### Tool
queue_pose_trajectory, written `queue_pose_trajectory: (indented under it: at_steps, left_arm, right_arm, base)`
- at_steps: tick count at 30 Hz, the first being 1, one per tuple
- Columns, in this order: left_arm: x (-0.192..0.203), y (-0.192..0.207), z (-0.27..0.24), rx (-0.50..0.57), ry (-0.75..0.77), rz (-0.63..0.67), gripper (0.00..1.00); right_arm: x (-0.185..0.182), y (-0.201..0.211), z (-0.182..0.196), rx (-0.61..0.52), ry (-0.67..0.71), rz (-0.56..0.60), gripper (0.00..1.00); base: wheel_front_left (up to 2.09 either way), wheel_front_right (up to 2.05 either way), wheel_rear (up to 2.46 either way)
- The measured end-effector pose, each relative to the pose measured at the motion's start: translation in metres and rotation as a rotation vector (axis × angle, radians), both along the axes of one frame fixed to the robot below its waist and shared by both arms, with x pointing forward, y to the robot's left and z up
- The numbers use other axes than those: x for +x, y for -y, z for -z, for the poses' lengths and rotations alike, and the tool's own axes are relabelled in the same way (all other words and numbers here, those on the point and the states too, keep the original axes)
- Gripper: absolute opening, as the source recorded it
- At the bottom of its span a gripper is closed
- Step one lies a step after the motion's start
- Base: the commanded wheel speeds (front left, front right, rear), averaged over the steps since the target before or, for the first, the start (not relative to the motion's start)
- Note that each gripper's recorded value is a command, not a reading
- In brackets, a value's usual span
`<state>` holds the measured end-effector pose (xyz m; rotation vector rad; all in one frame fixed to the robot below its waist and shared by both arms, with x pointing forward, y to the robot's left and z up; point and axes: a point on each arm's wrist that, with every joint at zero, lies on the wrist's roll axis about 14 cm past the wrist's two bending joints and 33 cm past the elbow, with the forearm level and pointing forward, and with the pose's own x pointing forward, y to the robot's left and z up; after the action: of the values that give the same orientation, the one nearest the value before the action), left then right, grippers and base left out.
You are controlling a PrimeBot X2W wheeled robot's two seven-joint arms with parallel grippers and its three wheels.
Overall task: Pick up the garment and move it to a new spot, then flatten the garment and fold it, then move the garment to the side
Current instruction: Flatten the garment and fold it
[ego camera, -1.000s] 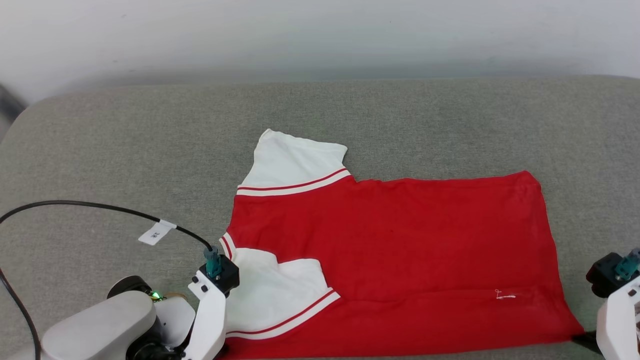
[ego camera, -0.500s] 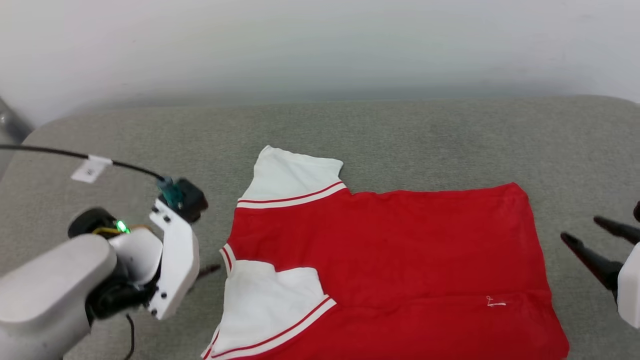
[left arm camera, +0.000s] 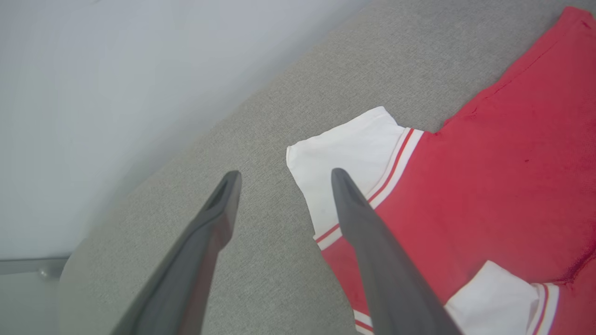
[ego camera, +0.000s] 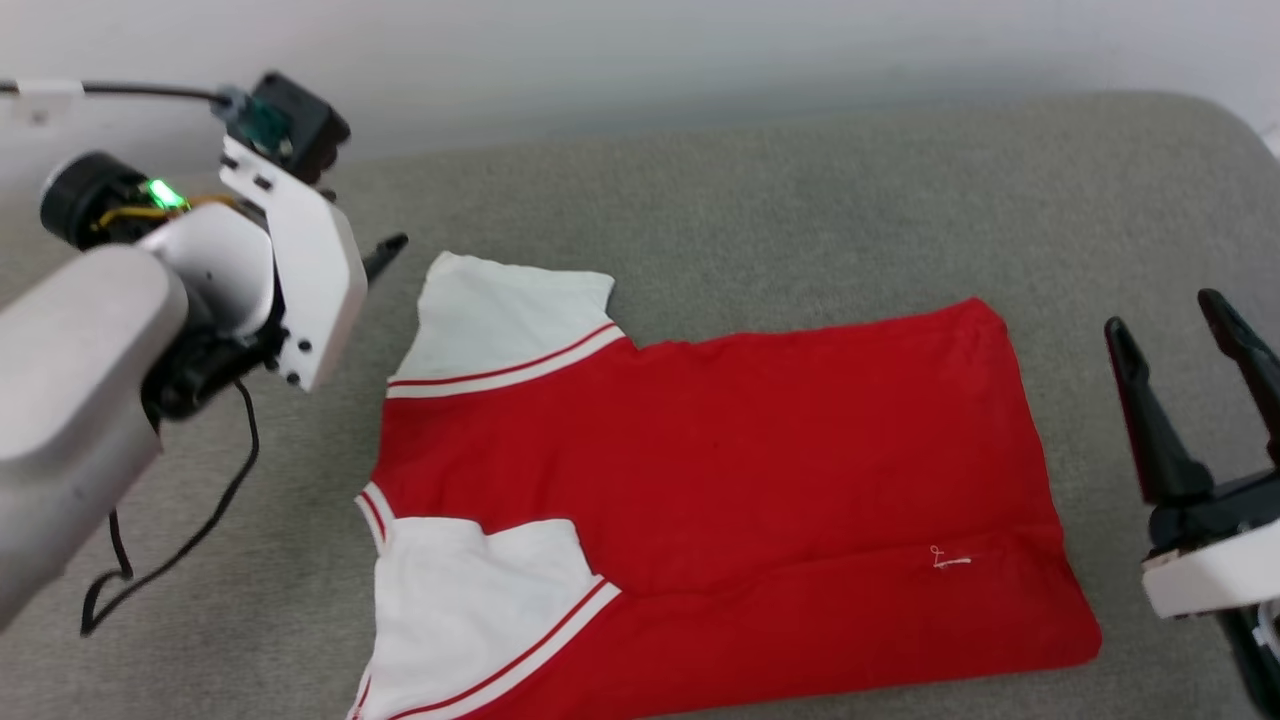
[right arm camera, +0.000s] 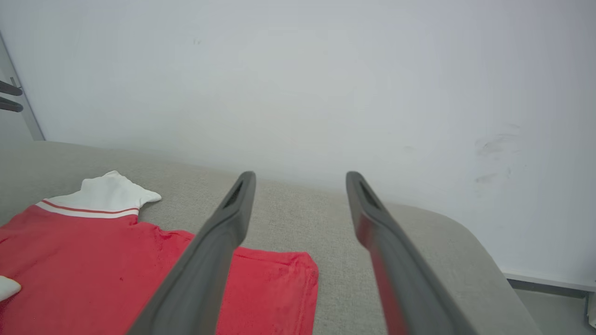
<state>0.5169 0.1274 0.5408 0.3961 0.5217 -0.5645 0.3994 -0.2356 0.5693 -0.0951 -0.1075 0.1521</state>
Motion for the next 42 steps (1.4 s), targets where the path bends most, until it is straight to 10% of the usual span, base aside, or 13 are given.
queue_pose_trajectory:
  at_steps: [12, 24, 31, 32, 33, 42]
  left_arm:
    - [0.075, 0.025, 0.044, 0.073, -0.223, -0.019, 1.00]
    - [0.073, 0.018, 0.146, 0.377, -0.593, 0.015, 1.00]
    - [0.071, 0.020, 0.163, 0.341, -0.653, 0.019, 1.00]
    - [0.071, 0.020, 0.162, 0.335, -0.650, 0.021, 0.30]
    - [0.070, 0.020, 0.162, 0.336, -0.649, 0.023, 0.00]
    - [0.061, 0.026, 0.129, 0.302, -0.557, 0.048, 0.00]
  right_arm:
    - [0.000, -0.012, 0.038, 0.055, -0.027, 0.096, 1.00]
    - [0.027, -0.006, 0.088, 0.041, -0.125, 0.107, 1.00]
    - [0.030, -0.003, 0.102, 0.038, -0.155, 0.110, 1.00]
    - [0.032, -0.002, 0.101, 0.039, -0.150, 0.109, 1.00]
    - [0.033, -0.002, 0.099, 0.038, -0.140, 0.107, 1.00]
    - [0.044, 0.015, 0.051, -0.049, -0.018, 0.098, 1.00]
  base:
    - [0.00, 0.00, 0.00]
    - [0.00, 0.00, 0.00]
    - [0.00, 0.00, 0.00]
    - [0.00, 0.00, 0.00]
    - [0.00, 0.00, 0.00]
    - [0.00, 0.00, 0.00]
